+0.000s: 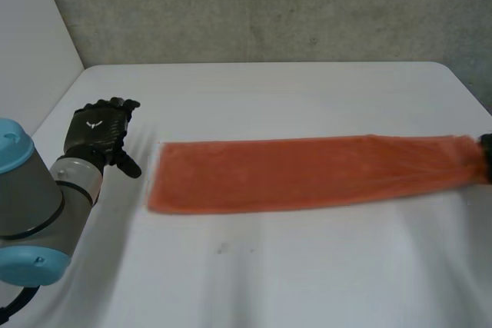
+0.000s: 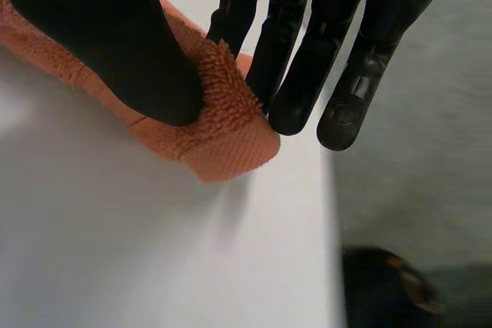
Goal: Fold the laundry
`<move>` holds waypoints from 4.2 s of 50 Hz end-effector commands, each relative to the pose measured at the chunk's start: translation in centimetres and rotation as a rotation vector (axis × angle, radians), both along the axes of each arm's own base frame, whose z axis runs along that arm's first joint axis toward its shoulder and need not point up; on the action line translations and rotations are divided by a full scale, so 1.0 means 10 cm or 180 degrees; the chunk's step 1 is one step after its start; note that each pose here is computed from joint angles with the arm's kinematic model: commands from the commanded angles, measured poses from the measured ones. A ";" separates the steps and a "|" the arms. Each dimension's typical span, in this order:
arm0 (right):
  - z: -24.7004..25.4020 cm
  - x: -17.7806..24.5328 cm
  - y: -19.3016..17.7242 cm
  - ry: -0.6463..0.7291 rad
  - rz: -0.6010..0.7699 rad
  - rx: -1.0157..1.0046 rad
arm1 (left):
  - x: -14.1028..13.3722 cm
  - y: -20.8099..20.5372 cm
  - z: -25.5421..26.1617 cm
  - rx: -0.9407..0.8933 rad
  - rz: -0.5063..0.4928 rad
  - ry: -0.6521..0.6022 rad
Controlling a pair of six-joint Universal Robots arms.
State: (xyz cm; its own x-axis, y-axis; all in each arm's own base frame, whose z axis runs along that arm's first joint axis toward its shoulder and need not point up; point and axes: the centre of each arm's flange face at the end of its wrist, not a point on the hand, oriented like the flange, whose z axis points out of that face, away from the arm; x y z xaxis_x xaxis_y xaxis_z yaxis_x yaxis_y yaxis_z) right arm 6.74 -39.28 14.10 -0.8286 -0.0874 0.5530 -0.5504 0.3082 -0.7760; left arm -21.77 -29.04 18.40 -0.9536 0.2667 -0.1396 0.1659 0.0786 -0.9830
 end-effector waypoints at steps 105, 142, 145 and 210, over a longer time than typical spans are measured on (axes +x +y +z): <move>0.39 3.46 1.96 -0.0681 0.3003 0.0112 | -0.14 0.15 0.12 -0.0081 -0.0163 0.0015; 0.05 2.92 1.12 -0.1377 0.1853 0.1076 | -0.80 0.37 -0.57 0.0997 -0.0371 -0.0193; 0.02 2.90 1.10 -0.1318 0.1835 0.1146 | -0.77 0.37 -0.57 0.0966 -0.0404 -0.0336; 2.01 1.67 1.42 -0.1563 0.1073 -0.0726 | -0.19 0.65 1.77 -0.0047 -0.0436 0.0756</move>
